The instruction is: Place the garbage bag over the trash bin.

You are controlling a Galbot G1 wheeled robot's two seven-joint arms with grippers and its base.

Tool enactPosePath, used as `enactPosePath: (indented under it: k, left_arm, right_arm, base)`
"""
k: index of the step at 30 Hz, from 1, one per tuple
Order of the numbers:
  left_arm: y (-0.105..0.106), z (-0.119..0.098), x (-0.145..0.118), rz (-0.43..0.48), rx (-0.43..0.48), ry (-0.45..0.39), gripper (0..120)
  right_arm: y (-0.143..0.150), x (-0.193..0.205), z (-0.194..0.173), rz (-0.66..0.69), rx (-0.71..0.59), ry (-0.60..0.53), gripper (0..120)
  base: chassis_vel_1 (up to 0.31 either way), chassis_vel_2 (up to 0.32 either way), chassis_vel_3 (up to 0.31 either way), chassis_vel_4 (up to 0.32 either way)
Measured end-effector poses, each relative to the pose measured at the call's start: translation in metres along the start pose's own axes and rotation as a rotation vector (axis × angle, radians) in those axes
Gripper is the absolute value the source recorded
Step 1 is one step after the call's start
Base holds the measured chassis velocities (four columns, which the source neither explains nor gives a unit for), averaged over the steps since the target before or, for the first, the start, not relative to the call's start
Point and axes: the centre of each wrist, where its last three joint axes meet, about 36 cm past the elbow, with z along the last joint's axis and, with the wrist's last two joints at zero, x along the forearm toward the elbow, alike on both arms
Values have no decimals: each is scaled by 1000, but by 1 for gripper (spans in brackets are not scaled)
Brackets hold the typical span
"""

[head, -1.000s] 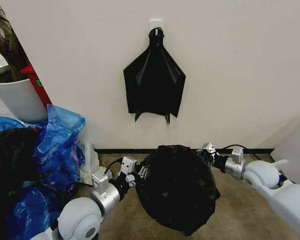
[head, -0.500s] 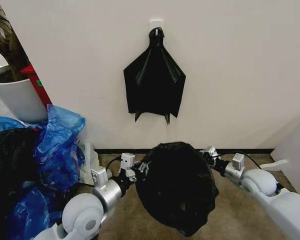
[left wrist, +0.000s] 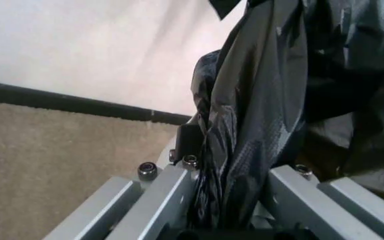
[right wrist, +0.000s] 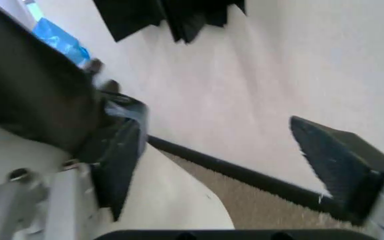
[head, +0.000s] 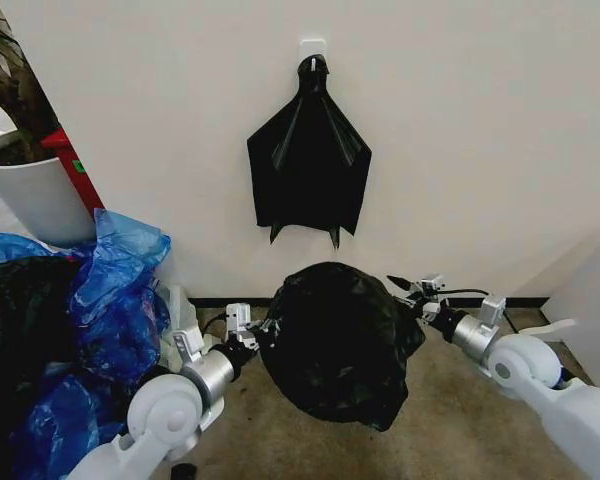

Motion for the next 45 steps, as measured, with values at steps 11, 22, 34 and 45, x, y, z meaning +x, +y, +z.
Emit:
enactPosePath:
  k: [11, 22, 34, 45]
  left_arm:
    - [9, 7, 0, -26, -93, 34, 1]
    - [7, 0, 4, -24, -91, 22, 1]
    - [22, -5, 5, -100, -8, 10, 1]
    - [45, -9, -7, -61, -14, -72, 1]
  right_arm:
    - [-26, 8, 0, 0, -79, 14, 100]
    - [-70, 31, 6, 119, -40, 28, 100]
    - [-10, 41, -37, -27, -205, -47, 100]
    - [43, 40, -59, -114, -425, 82, 100]
  base:
    - [0, 0, 0, 0]
    - [0, 0, 0, 0]
    - [0, 0, 0, 0]
    - [0, 0, 0, 0]
